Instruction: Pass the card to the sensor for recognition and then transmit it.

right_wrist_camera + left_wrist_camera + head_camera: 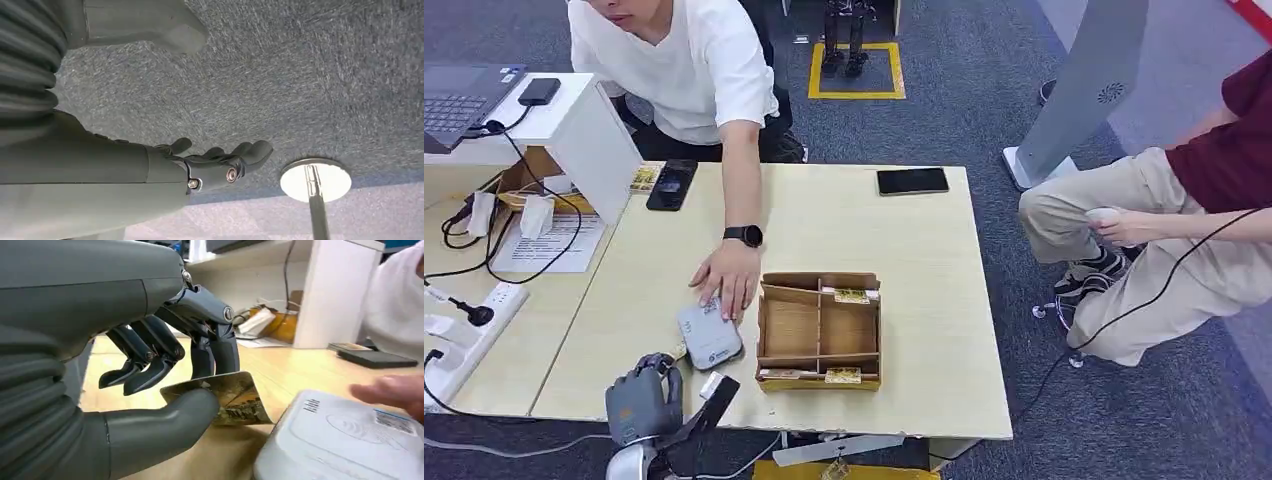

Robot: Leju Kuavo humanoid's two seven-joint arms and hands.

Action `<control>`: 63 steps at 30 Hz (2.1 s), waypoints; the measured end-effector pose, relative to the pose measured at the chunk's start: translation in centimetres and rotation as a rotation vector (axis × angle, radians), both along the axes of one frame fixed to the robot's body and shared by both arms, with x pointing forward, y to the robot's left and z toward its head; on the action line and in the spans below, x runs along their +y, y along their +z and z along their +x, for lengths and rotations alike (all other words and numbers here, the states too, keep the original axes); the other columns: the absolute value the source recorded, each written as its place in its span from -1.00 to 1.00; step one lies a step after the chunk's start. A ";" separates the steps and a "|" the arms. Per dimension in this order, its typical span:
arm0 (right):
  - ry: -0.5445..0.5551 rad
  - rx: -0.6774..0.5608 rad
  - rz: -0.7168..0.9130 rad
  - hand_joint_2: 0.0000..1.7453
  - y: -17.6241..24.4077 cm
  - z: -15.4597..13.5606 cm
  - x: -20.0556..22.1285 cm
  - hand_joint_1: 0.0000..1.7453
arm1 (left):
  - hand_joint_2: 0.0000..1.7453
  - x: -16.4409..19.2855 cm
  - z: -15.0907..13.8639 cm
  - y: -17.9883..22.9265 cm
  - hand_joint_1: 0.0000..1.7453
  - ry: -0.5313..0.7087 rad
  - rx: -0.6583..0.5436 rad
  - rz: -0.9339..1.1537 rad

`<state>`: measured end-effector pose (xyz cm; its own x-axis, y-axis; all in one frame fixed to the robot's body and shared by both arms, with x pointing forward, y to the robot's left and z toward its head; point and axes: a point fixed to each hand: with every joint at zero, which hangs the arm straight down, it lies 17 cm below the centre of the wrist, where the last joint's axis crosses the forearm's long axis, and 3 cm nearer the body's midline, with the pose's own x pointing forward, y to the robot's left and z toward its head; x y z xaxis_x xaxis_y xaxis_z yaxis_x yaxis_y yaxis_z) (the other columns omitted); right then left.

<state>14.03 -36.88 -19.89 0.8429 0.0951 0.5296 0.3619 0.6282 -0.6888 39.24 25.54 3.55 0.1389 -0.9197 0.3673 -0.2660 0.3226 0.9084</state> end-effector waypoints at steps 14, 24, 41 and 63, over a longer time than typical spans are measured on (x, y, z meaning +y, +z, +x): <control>-0.001 -0.005 0.019 1.00 -0.2 0.2 0.7 -1.00 | 1.00 -1.6 0.3 -0.5 1.00 -0.018 0.019 -0.017; -0.002 -0.006 0.027 1.00 -0.3 0.3 0.9 -1.00 | 1.00 -1.9 0.3 -0.6 1.00 -0.021 0.021 -0.032; -0.018 -0.012 0.030 1.00 -0.3 0.1 0.9 -1.00 | 1.00 -1.5 0.3 -0.7 1.00 -0.002 -0.073 -0.434; -0.052 -0.004 -0.003 1.00 0.2 -0.8 -0.4 -1.00 | 1.00 -5.8 3.0 10.3 1.00 -0.156 -0.296 -1.222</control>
<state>13.27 -37.25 -19.74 0.8444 0.0528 0.5331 0.3971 0.6063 -0.6890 42.26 19.74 13.88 -0.1725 0.0406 0.9842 -0.2907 0.9526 -0.0902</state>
